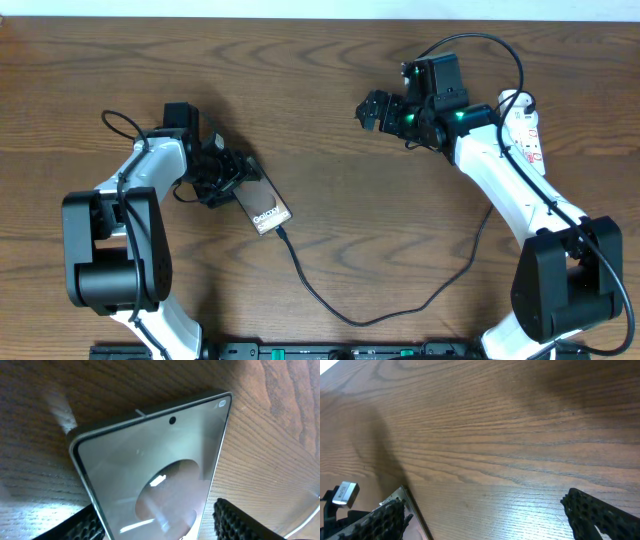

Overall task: Plug charger to phone and switch on socket
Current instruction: 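Lower the phone flat onto the table with the left gripper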

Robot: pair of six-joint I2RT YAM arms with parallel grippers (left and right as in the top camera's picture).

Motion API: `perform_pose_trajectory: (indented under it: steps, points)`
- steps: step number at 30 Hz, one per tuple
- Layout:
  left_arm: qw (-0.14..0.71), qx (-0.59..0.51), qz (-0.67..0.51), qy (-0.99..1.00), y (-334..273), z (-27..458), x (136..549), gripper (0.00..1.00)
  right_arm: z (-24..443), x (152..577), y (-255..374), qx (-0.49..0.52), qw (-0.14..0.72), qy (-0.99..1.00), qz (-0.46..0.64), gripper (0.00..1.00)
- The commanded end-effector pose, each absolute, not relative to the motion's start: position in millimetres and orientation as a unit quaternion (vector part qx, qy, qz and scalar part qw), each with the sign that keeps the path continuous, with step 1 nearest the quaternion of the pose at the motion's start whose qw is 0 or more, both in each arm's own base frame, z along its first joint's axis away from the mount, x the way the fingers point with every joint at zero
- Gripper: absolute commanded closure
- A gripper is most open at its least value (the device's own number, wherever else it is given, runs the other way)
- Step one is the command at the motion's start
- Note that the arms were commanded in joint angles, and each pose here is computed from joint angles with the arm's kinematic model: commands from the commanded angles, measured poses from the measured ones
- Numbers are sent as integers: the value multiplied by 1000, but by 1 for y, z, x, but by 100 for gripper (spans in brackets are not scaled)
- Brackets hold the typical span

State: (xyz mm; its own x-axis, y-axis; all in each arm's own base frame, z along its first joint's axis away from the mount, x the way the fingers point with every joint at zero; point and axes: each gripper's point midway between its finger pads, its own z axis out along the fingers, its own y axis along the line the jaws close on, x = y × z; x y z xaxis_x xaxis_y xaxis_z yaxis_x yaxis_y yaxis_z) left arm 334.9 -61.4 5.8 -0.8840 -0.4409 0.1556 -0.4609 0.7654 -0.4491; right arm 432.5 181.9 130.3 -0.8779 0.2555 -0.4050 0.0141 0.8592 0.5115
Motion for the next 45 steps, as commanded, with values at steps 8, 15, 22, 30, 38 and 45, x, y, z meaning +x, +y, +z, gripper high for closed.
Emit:
perform_pose_trajectory:
  steps: [8, 15, 22, 30, 38, 45]
  points:
    - [103, 258, 105, -955, -23, -55, 278, 8, 137, 429, 190, 56, 242, 935, 254, 1]
    - [104, 258, 105, -955, -23, -53, 278, 7, 137, 429, 190, 56, 243, 935, 253, 1]
    - [79, 233, 112, -963, -23, -20, 289, 6, 136, 430, 188, 58, 245, 935, 249, 1]
    - [-52, 209, 133, -967, -21, 63, 313, 6, 136, 430, 188, 58, 245, 935, 249, 1]
    - [-220, 114, 199, -948, -41, 166, 317, 6, 136, 429, 188, 71, 241, 935, 252, 1]
    - [-280, 100, 201, -933, -41, 200, 312, 6, 138, 426, 182, 77, 230, 936, 256, 1]
